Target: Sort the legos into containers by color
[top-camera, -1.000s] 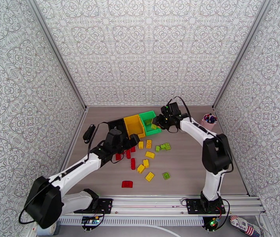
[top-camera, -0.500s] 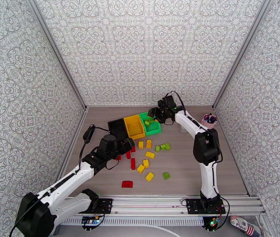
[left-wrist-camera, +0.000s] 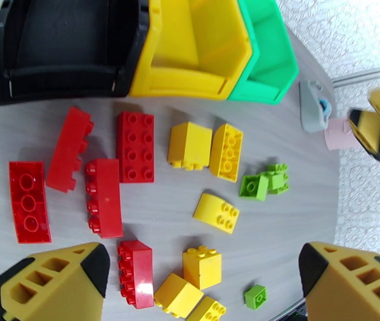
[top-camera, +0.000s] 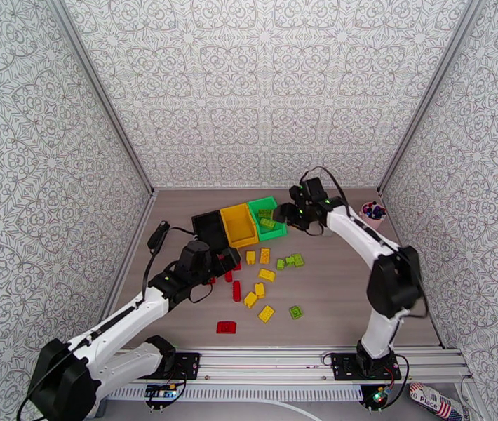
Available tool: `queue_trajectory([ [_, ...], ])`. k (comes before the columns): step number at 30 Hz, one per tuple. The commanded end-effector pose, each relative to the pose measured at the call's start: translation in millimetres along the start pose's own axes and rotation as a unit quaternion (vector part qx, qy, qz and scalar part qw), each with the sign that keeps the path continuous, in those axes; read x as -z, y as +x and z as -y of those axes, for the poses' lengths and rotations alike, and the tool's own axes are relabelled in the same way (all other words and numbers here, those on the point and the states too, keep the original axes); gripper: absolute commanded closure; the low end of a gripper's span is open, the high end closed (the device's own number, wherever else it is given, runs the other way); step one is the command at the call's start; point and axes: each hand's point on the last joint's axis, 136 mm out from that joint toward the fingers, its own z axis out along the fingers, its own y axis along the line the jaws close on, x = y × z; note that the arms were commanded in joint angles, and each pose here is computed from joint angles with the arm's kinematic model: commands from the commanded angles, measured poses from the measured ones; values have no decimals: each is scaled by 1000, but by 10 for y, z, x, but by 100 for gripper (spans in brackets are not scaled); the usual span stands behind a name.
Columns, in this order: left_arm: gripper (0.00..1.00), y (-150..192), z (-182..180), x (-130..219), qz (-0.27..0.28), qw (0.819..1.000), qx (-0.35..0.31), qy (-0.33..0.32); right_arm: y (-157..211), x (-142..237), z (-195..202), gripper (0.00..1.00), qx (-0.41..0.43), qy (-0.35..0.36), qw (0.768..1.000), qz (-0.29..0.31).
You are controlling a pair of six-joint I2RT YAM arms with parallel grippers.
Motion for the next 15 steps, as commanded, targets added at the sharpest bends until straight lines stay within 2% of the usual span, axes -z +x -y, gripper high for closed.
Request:
queue_trajectory([
  [1,1,30,108,-40,0,1000,-25,-8,483,29,349,30,16,52,998,-43],
  [6,1,201,241,-194,-13,999,-32,1,1076,134,583,30,12,80,994,-77],
  [15,1,417,322,-342,-22,999,-32,1,2011,212,746,27,29,114,982,-144],
])
